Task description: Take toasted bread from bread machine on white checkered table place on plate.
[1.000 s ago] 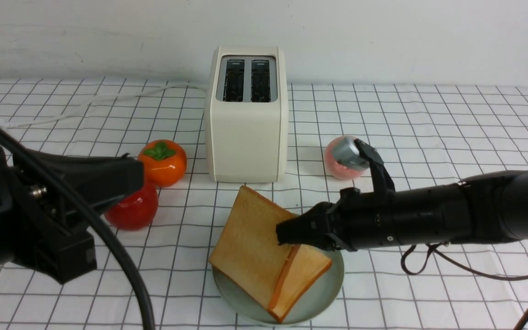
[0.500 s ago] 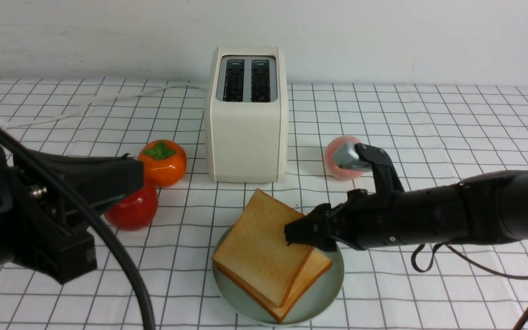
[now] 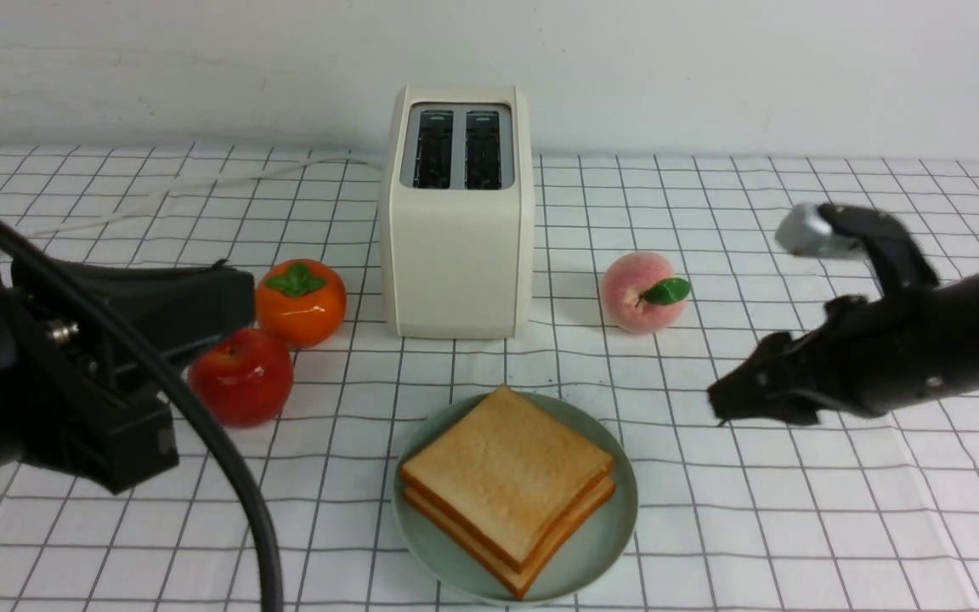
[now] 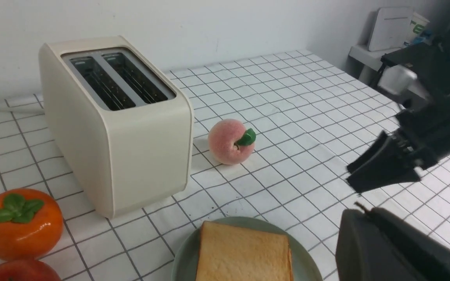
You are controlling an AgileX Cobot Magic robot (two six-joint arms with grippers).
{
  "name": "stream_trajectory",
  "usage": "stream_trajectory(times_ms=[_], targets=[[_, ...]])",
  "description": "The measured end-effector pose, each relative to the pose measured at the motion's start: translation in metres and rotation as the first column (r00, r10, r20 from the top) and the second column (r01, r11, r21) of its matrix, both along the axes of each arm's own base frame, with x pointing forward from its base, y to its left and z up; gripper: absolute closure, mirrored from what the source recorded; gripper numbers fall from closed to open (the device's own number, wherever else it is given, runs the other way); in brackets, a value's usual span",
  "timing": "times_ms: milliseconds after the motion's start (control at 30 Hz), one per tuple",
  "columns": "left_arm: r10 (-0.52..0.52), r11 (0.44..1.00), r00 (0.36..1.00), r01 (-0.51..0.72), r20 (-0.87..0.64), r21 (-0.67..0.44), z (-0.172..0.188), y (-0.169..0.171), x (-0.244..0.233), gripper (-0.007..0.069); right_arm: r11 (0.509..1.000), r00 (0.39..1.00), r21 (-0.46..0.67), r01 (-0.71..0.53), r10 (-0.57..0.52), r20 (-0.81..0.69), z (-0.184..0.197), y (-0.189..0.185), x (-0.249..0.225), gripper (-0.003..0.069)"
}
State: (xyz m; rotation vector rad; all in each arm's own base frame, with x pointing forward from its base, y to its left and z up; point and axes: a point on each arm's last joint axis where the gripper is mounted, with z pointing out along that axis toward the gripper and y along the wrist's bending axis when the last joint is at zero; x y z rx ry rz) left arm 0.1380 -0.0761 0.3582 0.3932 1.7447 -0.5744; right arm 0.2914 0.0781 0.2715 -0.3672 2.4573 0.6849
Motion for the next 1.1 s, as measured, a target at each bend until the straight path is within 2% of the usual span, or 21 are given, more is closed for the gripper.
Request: stream_trajectory(times_ms=[33,100,133,200,267,300,333,500,567,667,700,800,933,1100], targets=[[0.004,1.0,1.0,-0.004,0.003,-0.001,0.0,0.0,0.0,0.0638,1.0,1.0,0.003,0.004,-0.004,-0.005,0.01,-0.001,-0.006,0.0284],[0.039,0.999,0.999,-0.038,0.034,-0.018,0.004,0.003,0.001,0.0638,0.999,1.0,-0.048,0.025,-0.025,0.012,0.052,-0.009,-0.035,0.0426],[0.052,0.998,0.997,-0.05,0.054,-0.027,0.006,0.005,-0.001,0.0638,0.997,0.999,-0.069,0.038,-0.037,0.023,0.066,-0.013,-0.049,0.0456],[0.078,0.996,0.991,-0.073,0.106,-0.052,0.014,0.01,-0.008,0.0638,0.99,0.996,-0.122,0.074,-0.067,0.057,0.089,-0.021,-0.076,0.058],[0.091,0.994,0.983,-0.08,0.158,-0.079,0.021,0.015,-0.02,0.0638,0.982,0.991,-0.161,0.102,-0.086,0.104,0.104,-0.029,-0.102,0.0646],[0.092,0.993,0.982,-0.08,0.163,-0.083,0.022,0.016,-0.021,0.0638,0.982,0.99,-0.158,0.105,-0.088,0.108,0.106,-0.029,-0.105,0.0652],[0.1,0.99,0.974,-0.076,0.201,-0.121,0.026,0.022,-0.036,0.0638,0.972,0.981,-0.19,0.141,-0.111,0.161,0.116,-0.036,-0.131,0.0673],[0.109,0.979,0.966,-0.063,0.236,-0.195,0.009,0.034,-0.071,0.0638,0.944,0.954,-0.232,0.233,-0.175,0.245,0.118,-0.052,-0.19,0.0672],[0.105,0.977,0.968,-0.058,0.227,-0.203,-0.021,0.039,-0.085,0.0638,0.926,0.927,-0.211,0.314,-0.252,0.276,0.106,-0.061,-0.227,0.0669],[0.104,0.977,0.969,-0.058,0.224,-0.205,-0.042,0.042,-0.093,0.0638,0.913,0.909,-0.179,0.367,-0.311,0.276,0.088,-0.065,-0.247,0.0669],[0.106,0.978,0.972,-0.062,0.212,-0.201,-0.06,0.043,-0.095,0.0638,0.904,0.894,-0.145,0.403,-0.355,0.275,0.071,-0.067,-0.26,0.0669],[0.109,0.978,0.975,-0.071,0.195,-0.195,-0.076,0.044,-0.095,0.0638,0.894,0.876,-0.098,0.438,-0.399,0.272,0.055,-0.068,-0.265,0.0669],[0.111,0.982,0.984,-0.088,0.137,-0.168,-0.105,0.043,-0.091,0.0638,0.87,0.829,0.025,0.493,-0.479,0.288,0.027,-0.067,-0.256,0.0665],[0.109,0.985,0.99,-0.097,0.084,-0.143,-0.125,0.042,-0.088,0.0638,0.858,0.82,0.037,0.512,-0.501,0.276,0.003,-0.066,-0.246,0.0662]])
